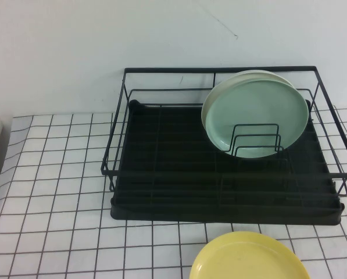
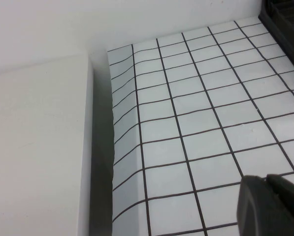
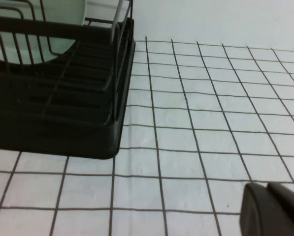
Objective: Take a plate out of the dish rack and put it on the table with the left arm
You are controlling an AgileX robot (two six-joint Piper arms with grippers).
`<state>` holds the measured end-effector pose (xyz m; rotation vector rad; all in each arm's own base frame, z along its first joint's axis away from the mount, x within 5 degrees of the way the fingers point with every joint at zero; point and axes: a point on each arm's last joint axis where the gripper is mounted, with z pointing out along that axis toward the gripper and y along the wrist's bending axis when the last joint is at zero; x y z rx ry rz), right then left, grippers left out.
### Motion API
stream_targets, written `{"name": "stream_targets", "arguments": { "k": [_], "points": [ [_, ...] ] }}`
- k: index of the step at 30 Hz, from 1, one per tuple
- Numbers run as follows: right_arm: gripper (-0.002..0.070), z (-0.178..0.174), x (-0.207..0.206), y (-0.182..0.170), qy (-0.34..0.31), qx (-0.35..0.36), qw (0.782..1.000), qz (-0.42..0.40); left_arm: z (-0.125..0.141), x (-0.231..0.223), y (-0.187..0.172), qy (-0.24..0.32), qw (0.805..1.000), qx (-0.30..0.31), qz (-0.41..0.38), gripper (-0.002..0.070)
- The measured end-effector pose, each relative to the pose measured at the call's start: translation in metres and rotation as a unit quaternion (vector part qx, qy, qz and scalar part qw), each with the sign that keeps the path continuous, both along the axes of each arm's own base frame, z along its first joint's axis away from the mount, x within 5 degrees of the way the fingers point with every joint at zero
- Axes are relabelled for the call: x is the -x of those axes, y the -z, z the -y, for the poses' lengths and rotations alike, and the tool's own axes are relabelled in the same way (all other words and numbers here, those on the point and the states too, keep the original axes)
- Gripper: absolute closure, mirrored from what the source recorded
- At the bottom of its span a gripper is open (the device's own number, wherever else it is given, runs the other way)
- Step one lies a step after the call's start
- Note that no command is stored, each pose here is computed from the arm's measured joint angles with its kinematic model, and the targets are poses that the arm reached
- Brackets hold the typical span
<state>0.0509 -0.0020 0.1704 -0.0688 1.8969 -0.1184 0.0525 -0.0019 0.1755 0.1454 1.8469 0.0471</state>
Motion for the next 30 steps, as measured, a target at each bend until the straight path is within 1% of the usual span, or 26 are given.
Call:
{"name": "stream_targets", "arguments": {
  "k": [27, 28, 30],
  "points": [
    [0.0678, 0.0000, 0.0000, 0.0000, 0.000, 0.000, 1.000, 0.000, 0.0001, 0.0000, 0.0000, 0.000, 1.000, 0.002, 0.000, 0.0678],
    [0.0678, 0.0000, 0.0000, 0.0000, 0.000, 0.000, 1.000, 0.000, -0.0027, 0.0000, 0.0000, -0.027, 1.000, 0.002, 0.000, 0.0678],
    [0.0678, 0.0000, 0.0000, 0.0000, 0.000, 0.000, 1.000, 0.000, -0.0009, 0.0000, 0.0000, -0.009, 1.000, 0.002, 0.000, 0.0678]
  ]
}}
